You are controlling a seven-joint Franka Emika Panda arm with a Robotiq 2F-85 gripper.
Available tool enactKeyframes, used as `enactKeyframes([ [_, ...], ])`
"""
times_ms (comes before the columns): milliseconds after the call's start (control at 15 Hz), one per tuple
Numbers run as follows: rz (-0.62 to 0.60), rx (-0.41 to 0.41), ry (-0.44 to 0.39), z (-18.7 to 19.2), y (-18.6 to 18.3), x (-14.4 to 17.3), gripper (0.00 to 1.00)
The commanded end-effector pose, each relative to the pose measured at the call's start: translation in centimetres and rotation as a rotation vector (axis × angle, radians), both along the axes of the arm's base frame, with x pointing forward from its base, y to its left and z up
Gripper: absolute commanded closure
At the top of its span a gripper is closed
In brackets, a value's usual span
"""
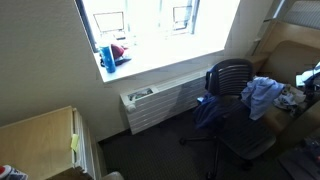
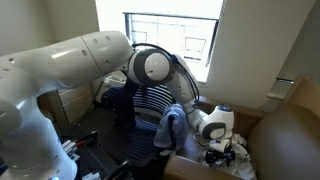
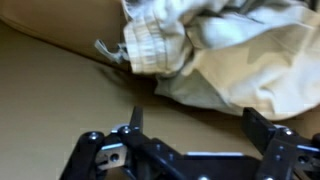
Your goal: Remove the t-shirt from the couch and put it on the chair then remove the two clothes from the armrests of the chair and put them on the couch
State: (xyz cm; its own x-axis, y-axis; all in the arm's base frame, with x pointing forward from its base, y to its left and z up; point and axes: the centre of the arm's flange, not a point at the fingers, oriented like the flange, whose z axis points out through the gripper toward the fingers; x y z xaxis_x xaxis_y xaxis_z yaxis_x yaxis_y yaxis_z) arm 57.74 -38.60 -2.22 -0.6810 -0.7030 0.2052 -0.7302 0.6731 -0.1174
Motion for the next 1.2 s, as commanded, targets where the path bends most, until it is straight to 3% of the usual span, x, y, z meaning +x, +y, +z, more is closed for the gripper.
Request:
enactKeyframes([
  [0,0.026,0.043,0.018,-1.1,0.7,0.3,0.0],
  [200,0.058,0.087,0.027,-2.2,1.3,1.0,0.0],
  [333,-0.01,0.009,-0.105,-1.7,1.5,0.0,0.0],
  [467,-0.081,-0.011,-0.206,-4.5,1.3,1.3,0.0],
  [667,-0.212,-0.042,-0.31,-8.5,1.3,2.5,0.0],
  [867,-0.276,-0.134,-0.423,-11.4,1.5,3.8,0.0],
  [1133,-0.375,-0.268,-0.567,-8.6,1.3,4.2,0.0],
])
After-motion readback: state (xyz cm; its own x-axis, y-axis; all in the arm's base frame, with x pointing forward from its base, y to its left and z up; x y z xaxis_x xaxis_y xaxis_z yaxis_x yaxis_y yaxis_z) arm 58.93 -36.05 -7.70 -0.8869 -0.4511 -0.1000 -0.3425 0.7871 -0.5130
